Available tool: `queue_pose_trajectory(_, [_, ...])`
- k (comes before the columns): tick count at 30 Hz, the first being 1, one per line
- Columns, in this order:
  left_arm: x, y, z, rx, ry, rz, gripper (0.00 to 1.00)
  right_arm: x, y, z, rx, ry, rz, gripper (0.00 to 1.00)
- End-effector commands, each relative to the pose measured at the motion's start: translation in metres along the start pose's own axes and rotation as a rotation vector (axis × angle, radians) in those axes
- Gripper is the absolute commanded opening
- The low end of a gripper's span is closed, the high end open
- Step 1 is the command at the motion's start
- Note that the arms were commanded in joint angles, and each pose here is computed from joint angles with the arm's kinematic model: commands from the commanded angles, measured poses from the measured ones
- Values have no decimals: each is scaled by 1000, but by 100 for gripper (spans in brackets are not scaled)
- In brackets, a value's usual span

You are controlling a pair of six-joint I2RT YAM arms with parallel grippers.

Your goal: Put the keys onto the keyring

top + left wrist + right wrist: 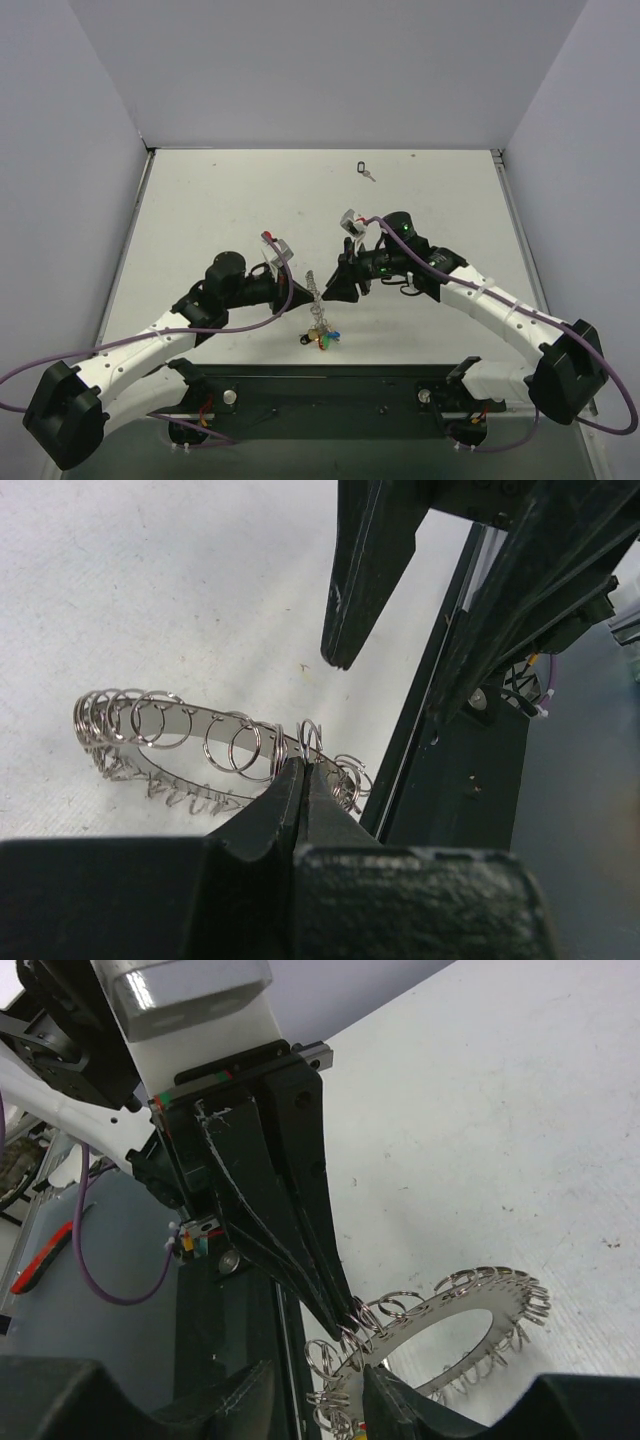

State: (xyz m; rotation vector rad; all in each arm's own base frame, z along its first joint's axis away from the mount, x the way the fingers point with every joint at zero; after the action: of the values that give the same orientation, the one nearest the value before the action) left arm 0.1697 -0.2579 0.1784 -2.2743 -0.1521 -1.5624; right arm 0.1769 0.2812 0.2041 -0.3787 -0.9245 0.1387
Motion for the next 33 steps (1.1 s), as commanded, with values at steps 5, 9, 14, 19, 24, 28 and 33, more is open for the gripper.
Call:
queue_pose_trajectory(5, [42,-1,-16,-65,75,-112,0,3,9,0,41,-14,15,33])
queue_pose_trajectory(9, [44,0,-16,-68,74,-119,0,-1,13,-6,16,-4,19,33])
queue_pose_trajectory(14, [43,1,-17,-82,69,-118,0,4,15,-7,17,-8,-15,34])
queue_pose_trajectory(19, [45,2,-20,-98,74,-121,0,8,20,-3,44,-10,-25,34])
queue_pose_trajectory(24, [48,3,-19,-96,81,-128,0,5,23,1,69,-9,-4,34])
queue_pose_trajectory(28, [50,3,-21,-109,84,-136,0,1,23,2,76,-12,7,35])
queue_pose_trajectory(33, [50,4,-22,-119,81,-137,0,2,23,3,79,-15,9,33])
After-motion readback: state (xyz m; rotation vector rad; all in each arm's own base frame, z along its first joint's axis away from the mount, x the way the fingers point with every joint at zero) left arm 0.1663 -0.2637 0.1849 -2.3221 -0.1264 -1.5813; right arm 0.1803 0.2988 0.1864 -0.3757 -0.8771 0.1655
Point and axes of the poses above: each gripper's point midway between its finger pads, its own y axis out along the fingers, its own z axis along the line the jaws close on, x = y × z, the point moved 2 cm from there along -y, back along the fingers, and after that the axes turned 8 degrees about y, right-handed, at the moved point
